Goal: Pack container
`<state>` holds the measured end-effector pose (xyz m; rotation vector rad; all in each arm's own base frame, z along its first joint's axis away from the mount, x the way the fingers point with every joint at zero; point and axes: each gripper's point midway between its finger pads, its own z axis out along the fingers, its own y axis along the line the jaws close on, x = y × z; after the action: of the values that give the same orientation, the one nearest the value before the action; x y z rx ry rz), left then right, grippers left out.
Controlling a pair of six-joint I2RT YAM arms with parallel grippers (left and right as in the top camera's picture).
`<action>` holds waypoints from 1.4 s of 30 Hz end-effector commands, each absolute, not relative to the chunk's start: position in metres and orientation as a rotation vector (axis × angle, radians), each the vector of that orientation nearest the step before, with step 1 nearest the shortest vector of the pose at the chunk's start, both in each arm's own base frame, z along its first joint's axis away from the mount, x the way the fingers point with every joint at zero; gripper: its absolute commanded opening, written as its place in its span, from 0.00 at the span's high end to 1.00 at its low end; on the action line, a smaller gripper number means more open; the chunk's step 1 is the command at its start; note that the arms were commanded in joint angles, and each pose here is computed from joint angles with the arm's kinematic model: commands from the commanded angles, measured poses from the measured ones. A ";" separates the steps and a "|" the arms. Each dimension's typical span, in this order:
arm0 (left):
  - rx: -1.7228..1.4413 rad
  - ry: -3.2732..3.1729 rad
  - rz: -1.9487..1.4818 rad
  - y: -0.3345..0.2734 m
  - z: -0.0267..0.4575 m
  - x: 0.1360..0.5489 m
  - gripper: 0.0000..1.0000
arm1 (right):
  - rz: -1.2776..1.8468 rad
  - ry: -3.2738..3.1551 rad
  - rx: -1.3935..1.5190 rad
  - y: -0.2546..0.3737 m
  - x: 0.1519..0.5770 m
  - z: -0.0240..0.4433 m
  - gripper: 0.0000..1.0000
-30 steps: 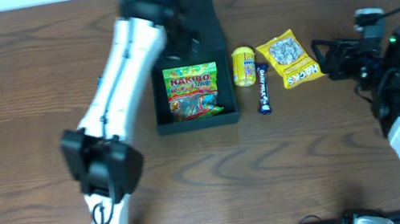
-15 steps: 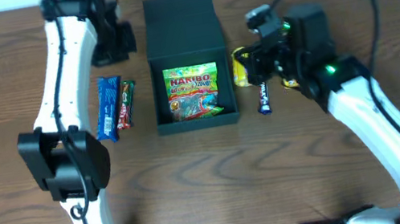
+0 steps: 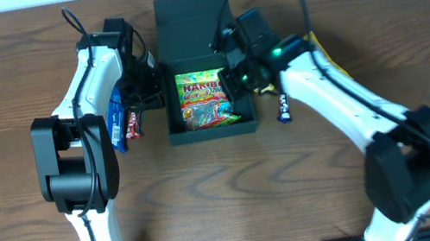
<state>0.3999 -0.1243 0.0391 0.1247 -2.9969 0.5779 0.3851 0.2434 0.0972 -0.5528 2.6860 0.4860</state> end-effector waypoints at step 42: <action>0.141 -2.971 0.642 -0.129 0.040 0.399 0.94 | 0.010 2.698 -0.576 0.241 0.419 0.074 0.99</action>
<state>0.4001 -0.1262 0.0405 0.1311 -2.9874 0.6129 0.4126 0.2565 0.0711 -0.6004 2.7094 0.1401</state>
